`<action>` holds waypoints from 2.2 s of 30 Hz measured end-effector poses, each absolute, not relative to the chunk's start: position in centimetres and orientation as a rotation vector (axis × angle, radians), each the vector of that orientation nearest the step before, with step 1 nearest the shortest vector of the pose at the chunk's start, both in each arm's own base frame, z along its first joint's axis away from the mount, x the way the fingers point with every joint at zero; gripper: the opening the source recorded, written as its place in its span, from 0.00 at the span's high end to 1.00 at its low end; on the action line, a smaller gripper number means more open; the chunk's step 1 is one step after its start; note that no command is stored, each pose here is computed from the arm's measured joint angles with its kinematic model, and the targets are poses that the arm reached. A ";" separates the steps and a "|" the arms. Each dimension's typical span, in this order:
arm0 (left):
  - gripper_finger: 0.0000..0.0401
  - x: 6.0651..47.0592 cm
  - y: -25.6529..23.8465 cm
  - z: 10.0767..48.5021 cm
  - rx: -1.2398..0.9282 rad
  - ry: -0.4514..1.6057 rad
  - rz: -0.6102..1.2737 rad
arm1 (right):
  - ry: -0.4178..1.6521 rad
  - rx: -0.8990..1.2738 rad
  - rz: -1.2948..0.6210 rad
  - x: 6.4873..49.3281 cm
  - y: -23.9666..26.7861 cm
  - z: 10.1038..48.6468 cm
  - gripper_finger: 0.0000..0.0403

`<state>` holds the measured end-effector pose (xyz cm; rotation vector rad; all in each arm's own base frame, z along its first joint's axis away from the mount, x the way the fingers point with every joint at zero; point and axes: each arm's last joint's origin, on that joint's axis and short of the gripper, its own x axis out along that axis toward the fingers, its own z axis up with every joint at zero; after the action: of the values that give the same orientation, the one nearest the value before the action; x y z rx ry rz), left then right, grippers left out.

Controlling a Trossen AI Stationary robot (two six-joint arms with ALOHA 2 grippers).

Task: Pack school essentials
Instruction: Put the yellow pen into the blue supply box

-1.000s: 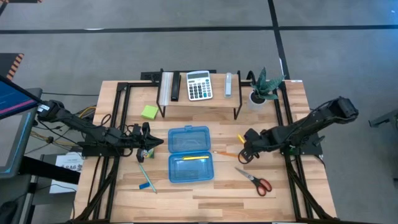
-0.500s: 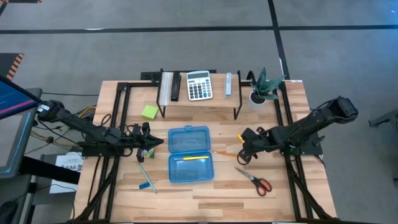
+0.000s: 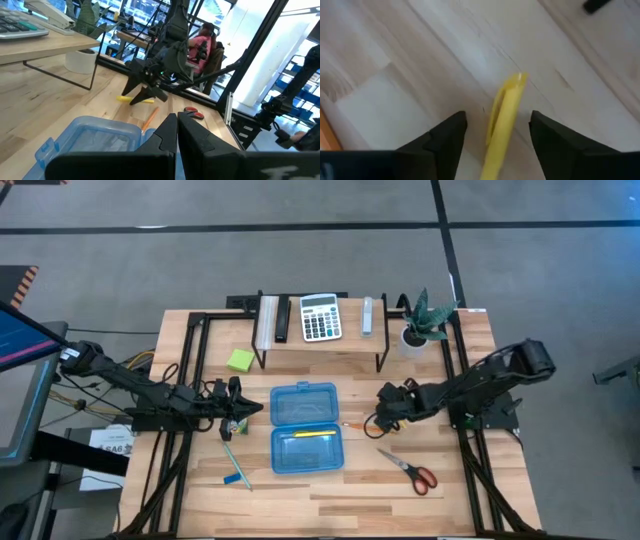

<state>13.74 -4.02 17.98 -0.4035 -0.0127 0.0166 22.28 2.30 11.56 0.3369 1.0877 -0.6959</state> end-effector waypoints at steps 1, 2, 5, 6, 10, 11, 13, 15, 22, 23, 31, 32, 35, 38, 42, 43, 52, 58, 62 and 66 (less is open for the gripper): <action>1.00 13.7 -4.0 18.0 -0.403 -0.013 0.016 | 1.097 0.337 -0.700 22.5 2.2 11.2 0.39; 1.00 13.7 -4.0 18.0 -0.404 -0.013 0.017 | 1.093 0.340 -0.707 22.7 2.0 11.0 0.39; 1.00 13.7 -4.0 18.0 -0.403 -0.013 0.016 | 1.094 0.351 -0.725 23.0 1.8 10.6 0.46; 1.00 13.7 -4.0 18.0 -0.403 -0.013 0.016 | 1.095 0.353 -0.724 23.0 1.7 10.6 0.50; 1.00 13.7 -4.0 18.0 -0.403 -0.012 0.014 | 1.106 0.350 -0.683 22.8 1.7 10.9 0.71; 1.00 13.7 -4.0 18.0 -0.403 -0.012 0.013 | 1.110 0.349 -0.672 22.8 1.7 11.0 0.77; 1.00 13.7 -4.0 18.0 -0.403 -0.012 0.013 | 1.112 0.345 -0.664 22.6 1.7 11.2 0.87; 1.00 13.7 -4.0 18.0 -0.403 -0.012 0.013 | 1.120 0.332 -0.652 22.5 1.7 11.3 0.93; 1.00 13.7 -4.0 18.0 -0.396 -0.012 0.013 | 1.118 0.313 -0.635 22.2 1.7 11.8 0.91; 1.00 13.7 -4.0 18.0 -0.397 -0.012 0.014 | 1.112 0.314 -0.632 22.2 1.7 11.9 0.91; 1.00 13.7 -4.0 18.0 -0.400 -0.011 0.017 | 1.064 0.328 -0.597 21.9 1.7 13.2 1.00; 1.00 13.7 -4.0 18.0 -0.400 -0.011 0.017 | 1.059 0.330 -0.596 21.8 1.7 13.4 0.99; 1.00 13.7 -4.0 18.0 -0.400 -0.010 0.018 | 1.033 0.341 -0.590 21.8 1.7 13.8 0.99; 1.00 13.7 -4.0 17.9 -0.400 -0.009 0.018 | 1.014 0.346 -0.584 21.8 1.7 14.2 1.00; 1.00 13.7 -4.0 17.9 -0.397 -0.009 0.018 | 0.997 0.341 -0.581 21.8 1.7 14.5 1.00; 1.00 13.7 -4.0 17.9 -0.395 -0.009 0.018 | 0.996 0.336 -0.580 21.8 1.8 14.5 1.00; 1.00 13.7 -4.0 17.9 -0.395 -0.009 0.018 | 1.071 0.079 -0.391 21.5 3.4 14.4 0.87; 1.00 13.7 -4.0 17.9 -0.395 -0.009 0.017 | 1.189 -0.105 -0.281 20.4 4.4 14.1 0.70; 1.00 13.7 -4.0 17.9 -0.395 -0.009 0.018 | 1.245 -0.138 -0.279 19.8 4.4 14.0 0.58; 1.00 13.7 -4.0 17.9 -0.395 -0.010 0.020 | 1.292 -0.136 -0.268 19.5 4.3 13.9 0.50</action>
<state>13.74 -4.02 17.95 -0.3952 -0.0097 0.0201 19.46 4.29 13.88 -0.1360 1.2916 -0.2678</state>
